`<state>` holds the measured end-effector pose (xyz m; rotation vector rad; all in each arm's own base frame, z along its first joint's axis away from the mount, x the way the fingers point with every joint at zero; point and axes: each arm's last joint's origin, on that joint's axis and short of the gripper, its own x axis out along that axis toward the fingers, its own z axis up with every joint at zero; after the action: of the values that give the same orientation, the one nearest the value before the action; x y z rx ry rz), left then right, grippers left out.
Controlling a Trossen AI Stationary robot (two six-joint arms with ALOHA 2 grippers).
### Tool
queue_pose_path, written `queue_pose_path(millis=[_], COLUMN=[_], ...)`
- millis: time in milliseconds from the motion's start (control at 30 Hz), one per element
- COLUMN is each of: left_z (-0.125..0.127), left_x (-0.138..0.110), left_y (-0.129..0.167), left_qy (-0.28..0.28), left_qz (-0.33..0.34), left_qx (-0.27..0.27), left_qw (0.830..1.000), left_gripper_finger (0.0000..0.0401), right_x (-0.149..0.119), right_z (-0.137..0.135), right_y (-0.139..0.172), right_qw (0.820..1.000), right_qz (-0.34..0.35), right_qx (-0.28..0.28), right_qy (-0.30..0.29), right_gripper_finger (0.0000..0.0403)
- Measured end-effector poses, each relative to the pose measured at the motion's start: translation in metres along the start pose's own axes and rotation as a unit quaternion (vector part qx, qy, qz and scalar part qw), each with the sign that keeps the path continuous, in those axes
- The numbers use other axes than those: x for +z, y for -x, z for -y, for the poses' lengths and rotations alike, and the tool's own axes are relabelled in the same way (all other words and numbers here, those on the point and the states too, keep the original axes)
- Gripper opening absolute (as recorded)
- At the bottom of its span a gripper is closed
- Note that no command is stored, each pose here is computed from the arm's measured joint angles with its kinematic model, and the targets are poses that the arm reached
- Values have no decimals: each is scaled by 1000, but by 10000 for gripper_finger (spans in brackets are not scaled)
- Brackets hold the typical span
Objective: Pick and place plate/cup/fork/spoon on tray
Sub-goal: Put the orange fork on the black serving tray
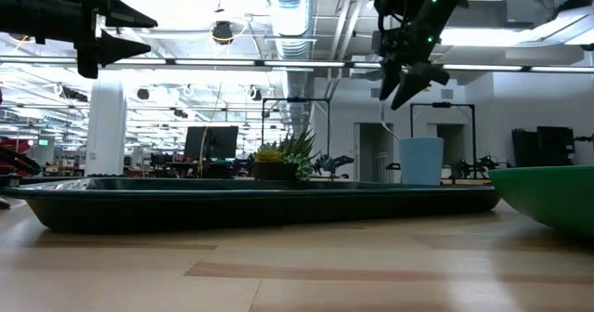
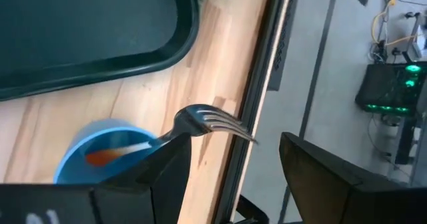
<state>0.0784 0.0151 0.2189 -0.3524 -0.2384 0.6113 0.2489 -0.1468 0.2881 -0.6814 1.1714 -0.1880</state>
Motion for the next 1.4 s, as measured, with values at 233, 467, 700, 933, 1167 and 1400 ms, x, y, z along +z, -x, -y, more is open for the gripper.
queue_pose_path(millis=[233,467,700,933,1167,1400], left_z=[0,-1,-1,-1,-1,-1], left_x=[-1,-2,-2,-2,-2,-2], left_y=[0,0,0,0,0,0], left_qy=[-2,-3,-3,-1,-2,-2], left_qz=[-3,-7,-7,-8,-9,-9], left_qx=[1,4,5,5,9,9], left_qw=[1000,1000,1000,1000,1000,1000], left_gripper_finger=[254,254,254,254,254,254], right_x=[0,0,3,5,3,2], right_z=[0,0,4,6,4,1], right_y=[-2,-2,-2,-2,-2,-2], right_qw=[1000,1000,999,997,997,997], right_qz=[3,3,18,25,18,20], right_qx=[4,4,-15,-27,-15,4], right_qy=[13,25,47,73,77,81], right_gripper_finger=[214,160,135,133,133,133])
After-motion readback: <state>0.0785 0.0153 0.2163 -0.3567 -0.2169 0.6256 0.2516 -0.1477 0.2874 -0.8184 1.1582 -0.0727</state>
